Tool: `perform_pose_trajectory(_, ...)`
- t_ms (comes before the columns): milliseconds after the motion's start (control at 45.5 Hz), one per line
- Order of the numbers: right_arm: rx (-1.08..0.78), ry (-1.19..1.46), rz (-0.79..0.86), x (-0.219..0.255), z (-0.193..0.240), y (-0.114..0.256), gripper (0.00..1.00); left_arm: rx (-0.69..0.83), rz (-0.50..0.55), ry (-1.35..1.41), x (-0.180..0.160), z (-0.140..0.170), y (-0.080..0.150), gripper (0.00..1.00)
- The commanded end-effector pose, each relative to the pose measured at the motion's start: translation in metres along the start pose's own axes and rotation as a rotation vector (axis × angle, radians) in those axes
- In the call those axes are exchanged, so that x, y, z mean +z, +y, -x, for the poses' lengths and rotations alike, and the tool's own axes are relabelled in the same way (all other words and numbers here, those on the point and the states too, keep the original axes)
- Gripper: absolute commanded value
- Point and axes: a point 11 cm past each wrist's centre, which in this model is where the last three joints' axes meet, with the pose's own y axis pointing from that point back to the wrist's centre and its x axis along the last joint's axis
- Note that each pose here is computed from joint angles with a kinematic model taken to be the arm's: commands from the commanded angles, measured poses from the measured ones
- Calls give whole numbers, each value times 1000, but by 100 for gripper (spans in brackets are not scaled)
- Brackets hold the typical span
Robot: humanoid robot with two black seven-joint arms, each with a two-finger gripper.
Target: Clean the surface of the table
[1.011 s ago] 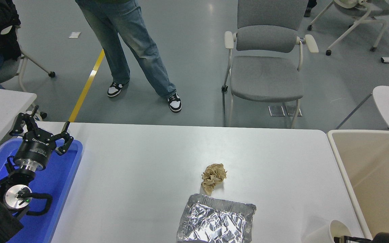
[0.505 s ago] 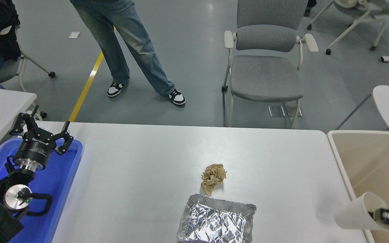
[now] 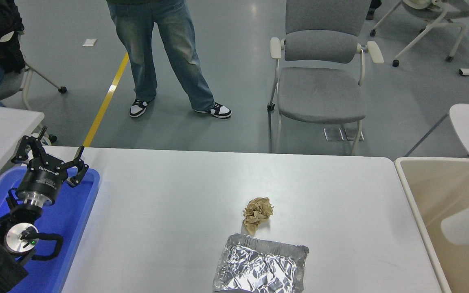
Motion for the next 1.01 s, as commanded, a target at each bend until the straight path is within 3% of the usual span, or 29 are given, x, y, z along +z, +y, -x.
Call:
perform_pose_trajectory(0, 12, -7, -21, -7, -11, 19, 0, 0, 0, 0, 0, 0, 0, 100)
perform_pose_trajectory(220, 50, -13, 3, 1, -24, 14, 0, 0, 0, 0, 0, 0, 0, 100)
perform_pose_trajectory(527, 180, -41, 49, 24, -45, -31, 0, 0, 0, -1, 1, 0, 0, 100)
perform_pose_trajectory(989, 360, -254, 269, 117, -34, -120, 0, 0, 0, 0, 0, 0, 0, 100)
